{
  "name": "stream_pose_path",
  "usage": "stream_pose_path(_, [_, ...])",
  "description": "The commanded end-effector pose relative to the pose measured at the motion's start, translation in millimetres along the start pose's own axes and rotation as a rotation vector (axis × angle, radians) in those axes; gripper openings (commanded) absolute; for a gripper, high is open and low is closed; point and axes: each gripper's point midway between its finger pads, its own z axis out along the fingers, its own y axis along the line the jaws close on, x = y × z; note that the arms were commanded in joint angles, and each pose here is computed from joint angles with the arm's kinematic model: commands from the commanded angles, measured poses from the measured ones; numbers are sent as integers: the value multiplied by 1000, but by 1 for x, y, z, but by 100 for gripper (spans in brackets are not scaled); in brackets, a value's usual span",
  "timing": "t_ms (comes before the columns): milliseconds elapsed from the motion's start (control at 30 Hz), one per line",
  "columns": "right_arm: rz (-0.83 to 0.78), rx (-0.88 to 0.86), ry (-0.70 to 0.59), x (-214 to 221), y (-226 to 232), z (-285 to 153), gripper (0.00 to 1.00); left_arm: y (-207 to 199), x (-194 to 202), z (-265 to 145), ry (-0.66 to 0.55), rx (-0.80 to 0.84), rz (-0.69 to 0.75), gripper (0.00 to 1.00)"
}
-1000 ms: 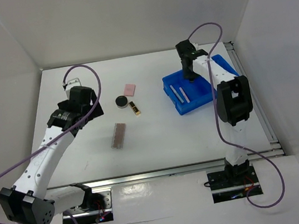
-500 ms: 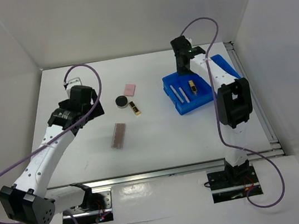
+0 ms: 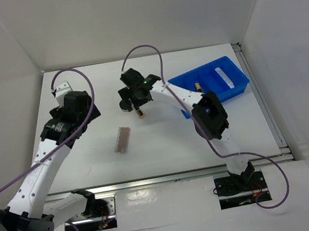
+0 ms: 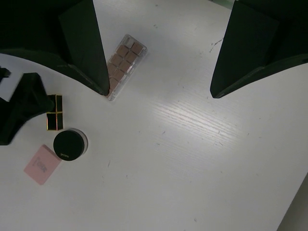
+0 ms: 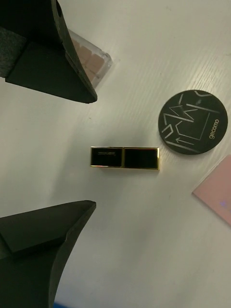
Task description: Organize the makeup
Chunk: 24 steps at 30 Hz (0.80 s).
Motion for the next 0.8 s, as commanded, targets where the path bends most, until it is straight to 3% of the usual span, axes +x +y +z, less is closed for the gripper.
stream_pose_path(0, [-22,-32,1,-8,6,20,90,8,-9,-6,-41,-20,-46,100])
stream_pose_path(167, [-40,-17,71,15,11,60,90,9,-10,-6,-46,-28,-37,100])
stream_pose_path(233, [-50,-9,83,23,14,70,77,9,-10,-6,-46,-28,-37,100])
stream_pose_path(300, [-49,-3,72,21,14,71,72,9,-10,-6,-46,-28,-37,100])
stream_pose_path(400, [-36,14,66,21,16,71,43,10,-10,-6,-46,-28,-28,100])
stream_pose_path(467, [-34,23,47,14,14,62,28,10,-14,-7,-57,-31,-33,100])
stream_pose_path(600, [-7,70,-39,-16,-9,4,12,11,-14,-7,-57,-31,-23,100])
stream_pose_path(667, [21,95,-84,-29,-27,-20,12,10,-12,-5,-57,-32,-23,100])
stream_pose_path(767, [115,205,-146,-50,-97,-59,12,-1,-6,-5,-26,30,-3,100])
